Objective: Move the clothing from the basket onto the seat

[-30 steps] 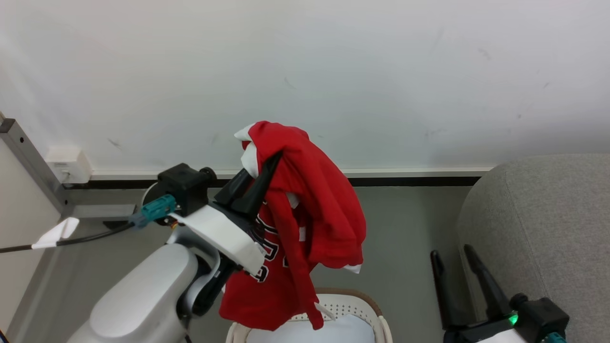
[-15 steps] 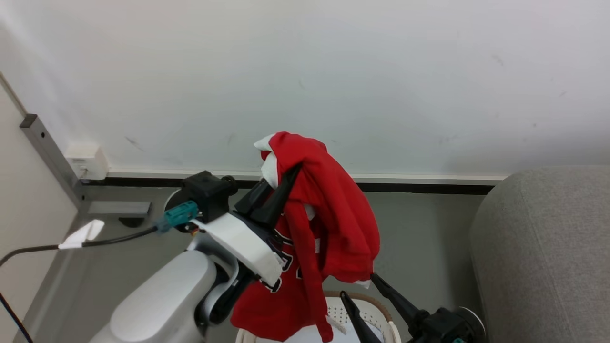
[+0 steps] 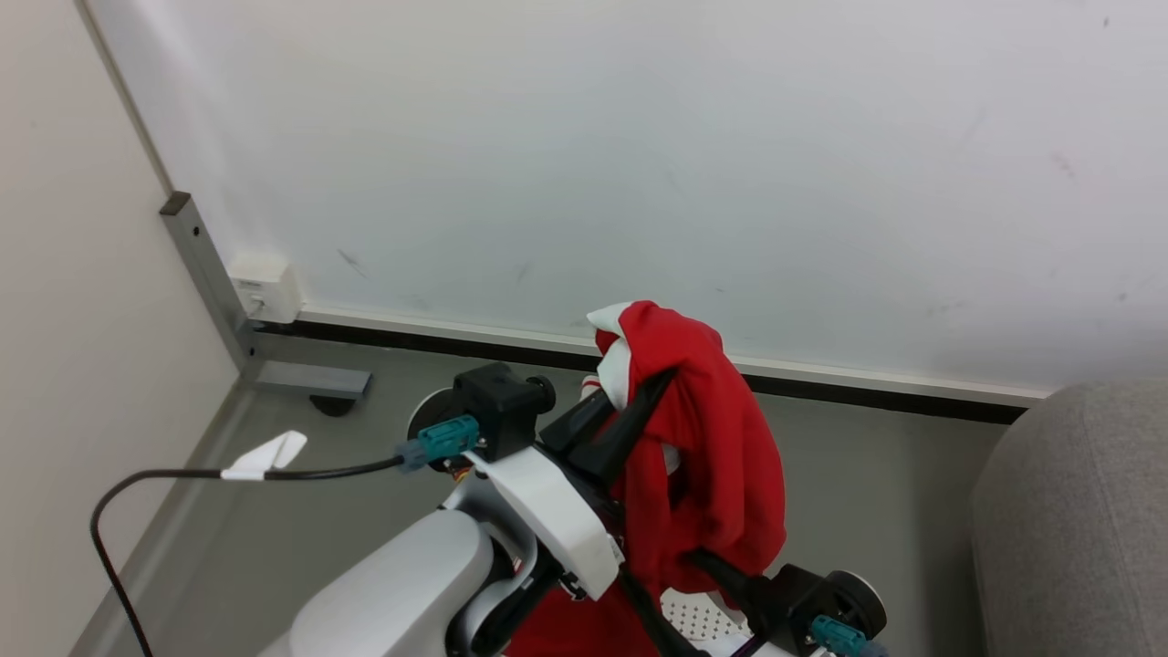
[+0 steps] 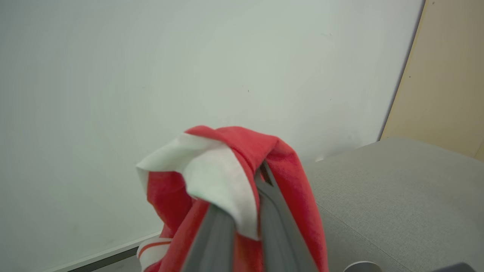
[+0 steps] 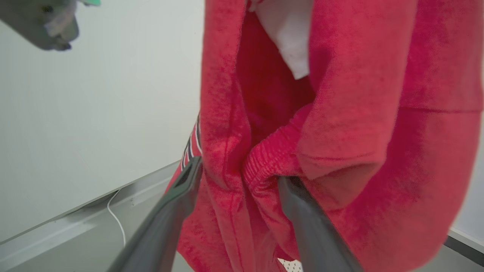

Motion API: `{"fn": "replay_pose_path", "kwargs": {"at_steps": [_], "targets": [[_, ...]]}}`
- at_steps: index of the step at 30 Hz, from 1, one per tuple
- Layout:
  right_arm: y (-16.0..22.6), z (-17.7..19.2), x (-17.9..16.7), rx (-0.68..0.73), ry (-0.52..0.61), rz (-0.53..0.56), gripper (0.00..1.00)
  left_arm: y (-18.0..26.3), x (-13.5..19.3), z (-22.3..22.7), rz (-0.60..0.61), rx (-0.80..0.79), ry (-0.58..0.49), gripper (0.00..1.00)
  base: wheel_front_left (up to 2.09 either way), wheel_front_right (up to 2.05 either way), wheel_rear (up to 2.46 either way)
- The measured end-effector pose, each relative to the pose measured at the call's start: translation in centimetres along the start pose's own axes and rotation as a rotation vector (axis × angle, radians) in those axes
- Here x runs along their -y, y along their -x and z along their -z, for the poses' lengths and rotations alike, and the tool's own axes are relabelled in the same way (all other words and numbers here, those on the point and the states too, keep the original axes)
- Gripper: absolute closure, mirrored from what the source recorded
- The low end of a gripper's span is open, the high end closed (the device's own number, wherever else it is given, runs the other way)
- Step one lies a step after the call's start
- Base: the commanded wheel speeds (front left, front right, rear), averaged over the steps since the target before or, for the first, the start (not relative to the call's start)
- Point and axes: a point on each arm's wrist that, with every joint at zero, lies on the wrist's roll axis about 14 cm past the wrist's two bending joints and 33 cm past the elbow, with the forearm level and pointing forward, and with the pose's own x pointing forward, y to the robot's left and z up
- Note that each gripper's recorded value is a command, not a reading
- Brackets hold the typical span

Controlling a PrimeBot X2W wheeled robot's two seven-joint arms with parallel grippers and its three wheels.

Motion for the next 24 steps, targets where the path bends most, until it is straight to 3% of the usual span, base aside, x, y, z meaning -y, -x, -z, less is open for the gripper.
{"fn": "replay_pose_path", "kwargs": {"at_steps": [13, 14, 15, 16, 24], "targets": [[-2.2, 0.0, 0.9, -0.033, 0.003, -0.013, 0.00, 0.9, 1.0, 0.3, 0.016, -0.026, -0.004, 1.00, 0.00, 0.00, 0.00], [-2.4, -0.2, 1.0, -0.029, 0.004, -0.012, 0.21, 1.0, 1.0, 0.3, 0.016, -0.026, -0.005, 1.00, 0.00, 0.00, 0.00], [-2.5, -0.3, 1.1, -0.027, 0.005, -0.011, 0.64, 1.0, 1.1, 0.3, 0.016, -0.026, -0.004, 1.00, 0.00, 0.00, 0.00], [-2.5, -0.3, 1.1, -0.028, 0.005, -0.012, 1.00, 1.1, 1.1, 0.3, 0.015, -0.026, -0.005, 1.00, 0.00, 0.00, 0.00], [-2.5, -0.4, 0.9, -0.023, -0.006, -0.014, 1.00, 1.2, 0.6, 0.3, 0.000, -0.028, -0.011, 1.00, 0.00, 0.00, 0.00]]}}
